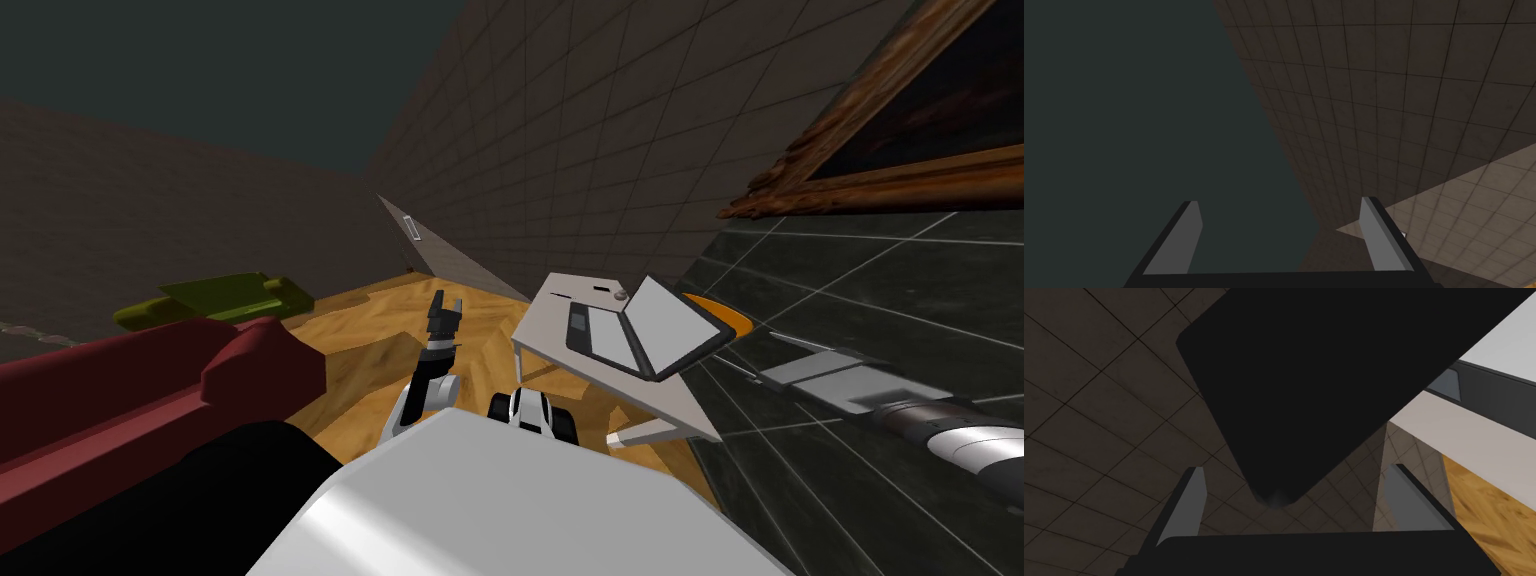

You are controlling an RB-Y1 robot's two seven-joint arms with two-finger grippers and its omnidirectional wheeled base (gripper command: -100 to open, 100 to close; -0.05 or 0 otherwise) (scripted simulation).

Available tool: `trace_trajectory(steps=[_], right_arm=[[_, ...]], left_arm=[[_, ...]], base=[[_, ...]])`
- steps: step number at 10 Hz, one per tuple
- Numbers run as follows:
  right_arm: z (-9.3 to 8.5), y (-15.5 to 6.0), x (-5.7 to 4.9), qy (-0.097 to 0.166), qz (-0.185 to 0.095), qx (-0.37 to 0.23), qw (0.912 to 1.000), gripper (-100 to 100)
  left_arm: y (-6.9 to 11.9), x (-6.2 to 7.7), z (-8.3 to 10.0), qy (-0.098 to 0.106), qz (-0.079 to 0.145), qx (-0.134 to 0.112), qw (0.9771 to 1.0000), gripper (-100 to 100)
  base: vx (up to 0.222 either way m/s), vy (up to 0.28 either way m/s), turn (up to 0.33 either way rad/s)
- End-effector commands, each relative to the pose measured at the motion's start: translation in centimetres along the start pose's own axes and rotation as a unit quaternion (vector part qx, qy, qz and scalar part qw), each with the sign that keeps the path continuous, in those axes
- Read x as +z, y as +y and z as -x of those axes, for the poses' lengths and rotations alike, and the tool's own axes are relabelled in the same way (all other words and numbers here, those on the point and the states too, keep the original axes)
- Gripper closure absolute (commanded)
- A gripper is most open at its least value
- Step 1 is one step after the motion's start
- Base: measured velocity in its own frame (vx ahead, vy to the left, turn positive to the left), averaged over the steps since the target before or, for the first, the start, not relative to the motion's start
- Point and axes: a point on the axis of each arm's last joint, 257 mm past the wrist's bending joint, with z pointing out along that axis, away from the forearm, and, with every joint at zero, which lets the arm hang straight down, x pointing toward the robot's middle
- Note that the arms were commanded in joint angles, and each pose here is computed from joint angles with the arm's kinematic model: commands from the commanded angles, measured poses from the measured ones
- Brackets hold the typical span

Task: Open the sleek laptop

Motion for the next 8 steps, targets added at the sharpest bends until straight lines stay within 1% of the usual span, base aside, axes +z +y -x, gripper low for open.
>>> trace_trajectory(steps=[1, 2, 3, 4, 5, 6, 7, 8], right_arm=[[-0.22, -0.8, 0.42, 0.009, 0.001, -0.042, 0.9991, -100], [-0.34, -1.18, 0.55, 0.014, 0.001, -0.06, 0.9981, -100], [-0.31, -0.9, 0.46, 0.011, 0.001, -0.049, 0.9988, -100], [-0.31, -0.97, 0.47, 0.012, 0.001, -0.051, 0.9986, -100], [-0.3, -0.96, 0.47, 0.011, 0.001, -0.051, 0.9986, 100], [-0.82, -1.16, 0.37, 0.025, 0.001, -0.091, 0.9955, 100], [-0.82, -1.16, 0.37, 0.025, 0.001, -0.091, 0.9955, 100], [-1.09, -1.07, 0.32, 0.031, 0.004, -0.11, 0.9934, 100]], left_arm=[[0.0, 0.0, 0.0, 0.0, 0.0, 0.0, 1.0, 0], [0.0, 0.0, 0.0, 0.0, 0.0, 0.0, 1.0, 0], [0.0, 0.0, 0.0, 0.0, 0.0, 0.0, 1.0, 0], [0.0, 0.0, 0.0, 0.0, 0.0, 0.0, 1.0, 0], [0.0, 0.0, 0.0, 0.0, 0.0, 0.0, 1.0, 0], [0.0, 0.0, 0.0, 0.0, 0.0, 0.0, 1.0, 0], [0.0, 0.0, 0.0, 0.0, 0.0, 0.0, 1.0, 0], [0.0, 0.0, 0.0, 0.0, 0.0, 0.0, 1.0, 0]], base=[[0.065, 0.08, -0.01], [0.06, 0.069, -0.007], [0.027, 0.035, -0.002], [0.006, 0.007, 0.001], [0.008, -0.004, 0.001], [0.063, 0.098, -0.073], [0.061, 0.135, -0.075], [0.069, 0.106, -0.054]])
